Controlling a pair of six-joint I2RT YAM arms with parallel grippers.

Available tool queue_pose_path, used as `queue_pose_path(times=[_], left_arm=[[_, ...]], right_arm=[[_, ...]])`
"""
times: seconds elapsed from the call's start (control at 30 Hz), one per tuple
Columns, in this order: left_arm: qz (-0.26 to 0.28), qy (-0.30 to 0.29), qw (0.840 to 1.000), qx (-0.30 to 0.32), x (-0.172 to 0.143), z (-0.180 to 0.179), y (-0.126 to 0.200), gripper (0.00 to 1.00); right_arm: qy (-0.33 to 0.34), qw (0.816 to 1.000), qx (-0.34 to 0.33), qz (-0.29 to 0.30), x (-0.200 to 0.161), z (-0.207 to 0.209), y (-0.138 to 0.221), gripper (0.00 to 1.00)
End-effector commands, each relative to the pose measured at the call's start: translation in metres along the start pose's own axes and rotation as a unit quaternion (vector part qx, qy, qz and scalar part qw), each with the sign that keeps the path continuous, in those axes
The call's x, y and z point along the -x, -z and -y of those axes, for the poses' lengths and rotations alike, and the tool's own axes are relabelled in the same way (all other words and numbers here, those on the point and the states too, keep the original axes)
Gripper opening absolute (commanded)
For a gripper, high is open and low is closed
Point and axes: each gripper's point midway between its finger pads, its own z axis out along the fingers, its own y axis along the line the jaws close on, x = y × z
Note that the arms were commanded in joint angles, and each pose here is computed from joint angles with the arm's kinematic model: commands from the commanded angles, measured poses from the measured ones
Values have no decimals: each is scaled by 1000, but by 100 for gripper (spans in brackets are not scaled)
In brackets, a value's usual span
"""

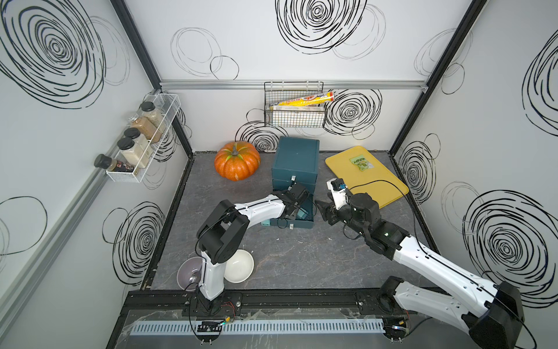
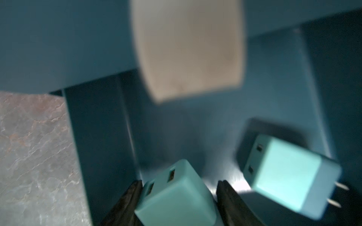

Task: Place the plugs into the drawer by color
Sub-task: Place the plug in the drawer.

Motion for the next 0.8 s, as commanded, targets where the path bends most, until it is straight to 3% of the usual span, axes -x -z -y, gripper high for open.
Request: queue_pose_path(times=[0.0, 0.27, 0.37, 0.5, 0.77], left_arm=[[-20, -9, 1000, -6, -7, 2, -5, 49], [-21, -6, 1000, -8, -7, 0, -6, 60], [-22, -4, 1000, -12, -7, 1, -8, 70], [-23, -3, 1000, -9, -7, 1, -9, 71], [23, 17, 1000, -8, 16, 4, 23, 79]], right_arm=[[-2, 1000, -6, 4, 2, 1, -3, 62], [0, 1000, -8, -2, 0, 2, -5, 62], [0, 1000, -10, -3, -1, 2, -6, 62], [1, 1000, -12, -4, -2, 3, -6, 62], [1, 1000, -13, -4, -2, 4, -6, 62]])
